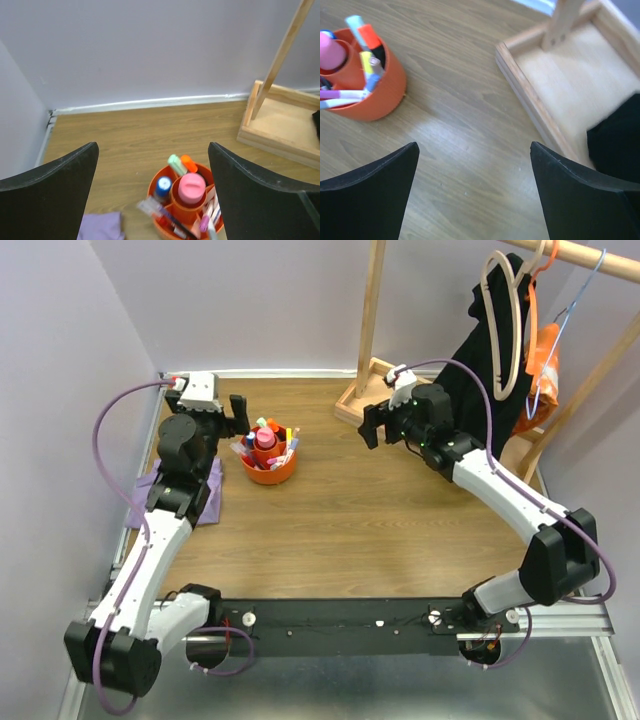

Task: Sort the stationery into containers
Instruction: Reset both arms

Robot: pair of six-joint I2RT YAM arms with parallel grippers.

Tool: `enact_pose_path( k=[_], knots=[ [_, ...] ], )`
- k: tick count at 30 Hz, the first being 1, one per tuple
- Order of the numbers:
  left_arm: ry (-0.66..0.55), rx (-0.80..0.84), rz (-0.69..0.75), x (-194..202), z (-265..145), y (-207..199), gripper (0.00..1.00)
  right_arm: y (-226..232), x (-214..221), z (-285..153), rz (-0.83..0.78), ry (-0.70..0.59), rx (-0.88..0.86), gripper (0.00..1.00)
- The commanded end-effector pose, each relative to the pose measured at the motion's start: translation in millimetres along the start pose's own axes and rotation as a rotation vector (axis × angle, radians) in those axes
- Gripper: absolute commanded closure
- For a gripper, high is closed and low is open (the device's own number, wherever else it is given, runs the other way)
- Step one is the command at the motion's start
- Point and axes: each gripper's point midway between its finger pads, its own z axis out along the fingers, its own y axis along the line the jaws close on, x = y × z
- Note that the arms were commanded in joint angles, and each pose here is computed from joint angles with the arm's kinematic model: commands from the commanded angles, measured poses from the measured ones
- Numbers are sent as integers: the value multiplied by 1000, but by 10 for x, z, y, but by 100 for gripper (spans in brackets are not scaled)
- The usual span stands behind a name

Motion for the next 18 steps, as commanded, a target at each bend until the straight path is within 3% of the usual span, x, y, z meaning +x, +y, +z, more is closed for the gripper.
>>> enact_pose_path(
  k=[1, 5, 11, 13, 18],
  knots=[
    [283, -77, 144, 536, -407, 258, 1, -259, 236, -160, 166, 91, 194, 0],
    [284, -62, 152, 483, -486, 282, 1, -367, 226, -237, 167, 100, 264, 0],
    [431, 42, 121, 663, -465, 198, 1, -378, 165, -258, 178, 178, 282, 0],
    [485, 44, 119, 793, -427, 260, 1, -405, 120, -248, 191, 183, 298, 0],
    [483, -36, 113, 807, -274, 563, 1, -459, 163, -128, 191, 201, 328, 0]
  ],
)
